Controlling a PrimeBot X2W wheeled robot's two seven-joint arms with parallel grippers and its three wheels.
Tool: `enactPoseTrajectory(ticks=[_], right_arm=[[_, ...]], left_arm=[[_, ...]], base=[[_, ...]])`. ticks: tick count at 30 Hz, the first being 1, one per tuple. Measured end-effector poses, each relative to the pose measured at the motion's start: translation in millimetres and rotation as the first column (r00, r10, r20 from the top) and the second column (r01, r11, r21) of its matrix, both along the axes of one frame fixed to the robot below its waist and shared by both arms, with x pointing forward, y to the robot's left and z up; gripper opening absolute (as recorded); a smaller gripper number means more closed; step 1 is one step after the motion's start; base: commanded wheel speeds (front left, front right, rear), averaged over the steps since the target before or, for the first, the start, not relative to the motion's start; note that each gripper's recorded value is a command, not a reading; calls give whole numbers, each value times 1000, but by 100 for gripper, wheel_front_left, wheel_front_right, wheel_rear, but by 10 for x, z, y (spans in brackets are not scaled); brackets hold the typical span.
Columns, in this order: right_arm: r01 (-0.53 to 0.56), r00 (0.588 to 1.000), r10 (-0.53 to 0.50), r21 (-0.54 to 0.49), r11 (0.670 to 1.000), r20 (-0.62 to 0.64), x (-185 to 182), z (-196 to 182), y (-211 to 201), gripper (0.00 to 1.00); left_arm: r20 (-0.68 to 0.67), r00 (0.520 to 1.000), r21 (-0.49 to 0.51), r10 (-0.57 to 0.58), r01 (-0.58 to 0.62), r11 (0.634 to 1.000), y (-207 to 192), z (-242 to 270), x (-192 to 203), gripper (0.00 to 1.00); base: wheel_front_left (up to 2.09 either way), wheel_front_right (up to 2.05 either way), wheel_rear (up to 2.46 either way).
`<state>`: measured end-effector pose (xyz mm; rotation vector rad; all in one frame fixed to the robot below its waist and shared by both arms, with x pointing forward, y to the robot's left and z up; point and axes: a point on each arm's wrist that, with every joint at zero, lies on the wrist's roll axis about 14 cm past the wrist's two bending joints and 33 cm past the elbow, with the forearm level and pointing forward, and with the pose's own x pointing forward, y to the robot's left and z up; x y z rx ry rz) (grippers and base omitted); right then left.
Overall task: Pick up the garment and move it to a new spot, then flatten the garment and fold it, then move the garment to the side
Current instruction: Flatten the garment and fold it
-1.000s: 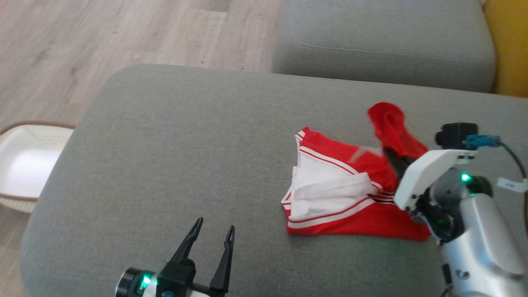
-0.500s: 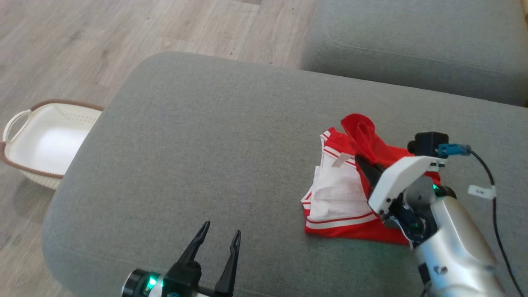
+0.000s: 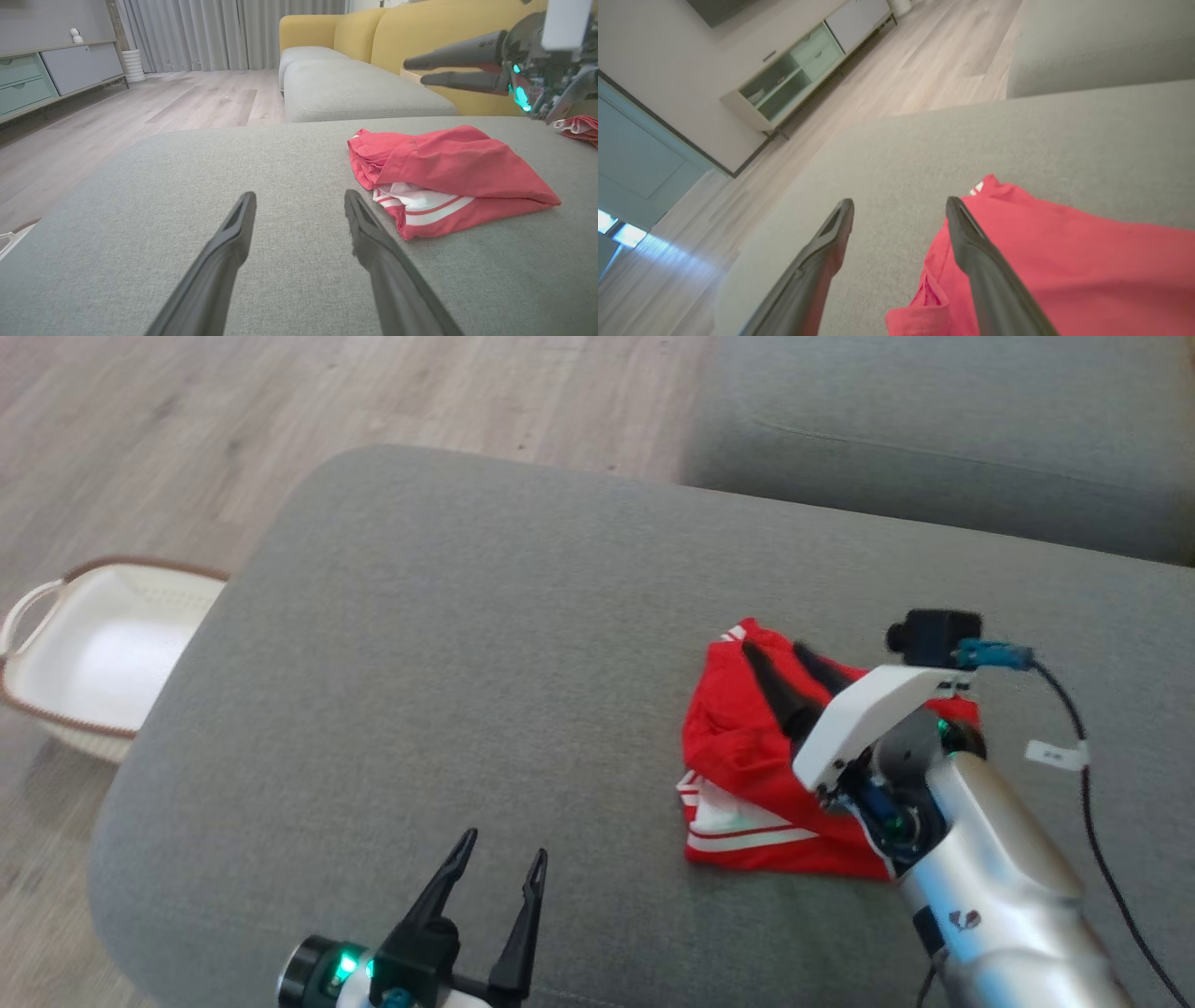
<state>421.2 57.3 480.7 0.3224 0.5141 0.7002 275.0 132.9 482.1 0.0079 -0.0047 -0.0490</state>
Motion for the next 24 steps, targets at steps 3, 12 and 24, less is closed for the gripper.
enactPoseTrajectory(ticks=[3,12,24], right_arm=[[58,996,-59,25,998,72,109,170,-169,100],[248,944,-251,44,968,212,237,364,-1055,100],[181,979,-176,43,983,-104,-216,-336,-876,0]], left_arm=[[7,1000,2,-14,14,1000,-31,19,34,100],[26,997,7,-70,70,998,-159,72,129,100],[24,998,3,-58,58,998,-100,66,108,100]], base=[[0,0,0],[0,0,0],[0,0,0]])
